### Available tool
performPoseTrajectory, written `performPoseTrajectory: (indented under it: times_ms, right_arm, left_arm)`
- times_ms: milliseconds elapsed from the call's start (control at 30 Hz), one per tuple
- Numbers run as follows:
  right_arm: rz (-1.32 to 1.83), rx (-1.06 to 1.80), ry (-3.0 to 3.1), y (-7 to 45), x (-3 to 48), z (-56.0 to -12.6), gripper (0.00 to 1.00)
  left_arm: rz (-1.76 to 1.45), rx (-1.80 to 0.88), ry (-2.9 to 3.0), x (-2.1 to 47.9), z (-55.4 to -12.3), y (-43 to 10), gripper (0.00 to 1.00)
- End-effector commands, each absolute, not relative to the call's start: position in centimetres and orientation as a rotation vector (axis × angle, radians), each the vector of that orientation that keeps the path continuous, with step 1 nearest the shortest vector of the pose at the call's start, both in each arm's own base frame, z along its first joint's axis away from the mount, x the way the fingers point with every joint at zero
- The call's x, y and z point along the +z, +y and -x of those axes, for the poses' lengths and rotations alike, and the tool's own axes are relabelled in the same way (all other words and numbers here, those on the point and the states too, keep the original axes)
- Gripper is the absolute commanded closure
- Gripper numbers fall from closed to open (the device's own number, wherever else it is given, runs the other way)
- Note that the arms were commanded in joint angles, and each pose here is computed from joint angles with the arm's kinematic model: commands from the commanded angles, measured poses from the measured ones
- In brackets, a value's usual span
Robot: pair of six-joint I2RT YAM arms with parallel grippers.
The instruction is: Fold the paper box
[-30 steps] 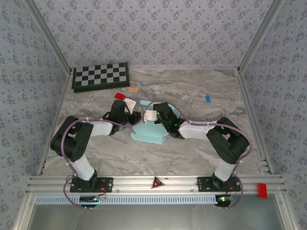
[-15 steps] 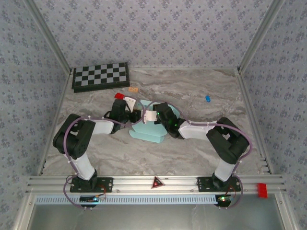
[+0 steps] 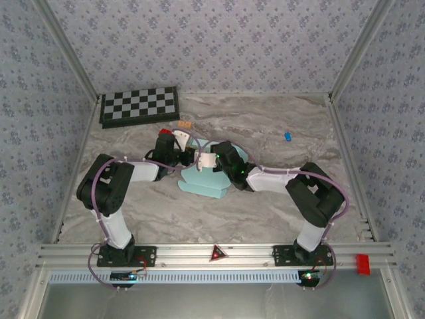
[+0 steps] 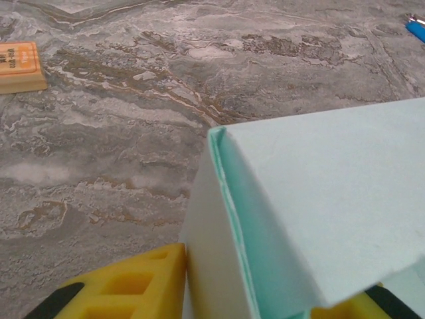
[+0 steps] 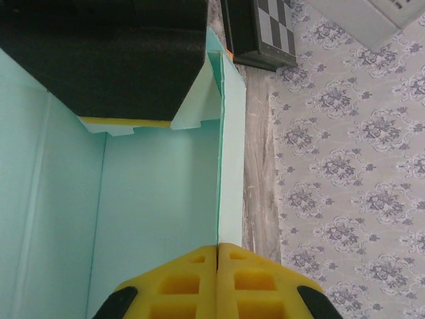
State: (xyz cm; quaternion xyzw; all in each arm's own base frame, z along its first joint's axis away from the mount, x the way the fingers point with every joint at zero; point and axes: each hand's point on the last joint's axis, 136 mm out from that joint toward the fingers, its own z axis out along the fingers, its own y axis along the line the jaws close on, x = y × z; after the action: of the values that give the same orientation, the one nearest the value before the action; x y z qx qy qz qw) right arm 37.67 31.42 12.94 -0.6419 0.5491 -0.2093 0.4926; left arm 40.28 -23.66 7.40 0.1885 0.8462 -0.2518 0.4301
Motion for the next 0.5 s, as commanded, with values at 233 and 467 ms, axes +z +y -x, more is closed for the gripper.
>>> performPoseTrajectory:
  times_ms: [233,467]
  right_arm:
    - [1.604,-0.451,1.377,32.1,11.2,-37.4,1.0]
    - [1.534,-0.456,1.397,32.2,12.4,-38.0,0.97]
  left_arm:
    - [-0.457,-0.648,2.099,7.3,-40.7,-24.1,0.84]
    - [-0.467,-0.62,2.107,7.6,-40.2,-24.2,0.94]
